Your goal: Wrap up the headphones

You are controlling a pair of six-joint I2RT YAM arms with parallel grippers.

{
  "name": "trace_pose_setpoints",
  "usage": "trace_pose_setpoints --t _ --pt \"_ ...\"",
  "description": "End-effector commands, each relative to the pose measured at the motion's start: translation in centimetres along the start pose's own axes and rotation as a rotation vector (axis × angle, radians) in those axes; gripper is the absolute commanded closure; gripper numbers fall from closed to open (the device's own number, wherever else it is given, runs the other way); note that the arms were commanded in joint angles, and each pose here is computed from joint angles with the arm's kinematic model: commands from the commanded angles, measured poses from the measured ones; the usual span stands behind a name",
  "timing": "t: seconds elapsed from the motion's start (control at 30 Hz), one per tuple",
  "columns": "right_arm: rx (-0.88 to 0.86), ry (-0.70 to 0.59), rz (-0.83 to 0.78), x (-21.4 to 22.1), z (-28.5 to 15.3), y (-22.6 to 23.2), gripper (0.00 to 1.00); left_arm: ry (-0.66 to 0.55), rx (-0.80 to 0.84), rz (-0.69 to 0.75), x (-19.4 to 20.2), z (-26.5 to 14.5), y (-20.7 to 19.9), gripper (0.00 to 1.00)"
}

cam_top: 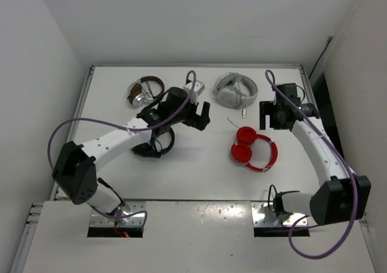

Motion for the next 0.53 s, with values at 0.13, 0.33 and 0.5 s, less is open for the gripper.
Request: trace_pose_setpoints --t 0.13,0.33,0.5 --pt "-0.348 -0.166 -0.323 -4.0 -5.1 2.3 0.0 0.283 -0.157 -0.059 2.8 -4.6 8.3 0.0" --pt "-0.344 -0.174 -0.268 -3.4 -2.9 -1.3 0.0 0.258 -0.327 -0.104 4.1 -9.0 12.0 0.0" --pt "-0.35 -0.116 -0.184 -2.0 -1.7 -3.1 0.0 0.252 -0.367 -0.09 5.4 -11.2 12.3 0.0"
Point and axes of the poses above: each gripper's point midway between its finger pads, its own z axis out along the fingers, its own y axis along the line the jaws close on, x = y × z, the point moved 4 cm from there along -z, back along the fingers, and after that the axes turned 13 degrees about z, right-handed, at the moved point
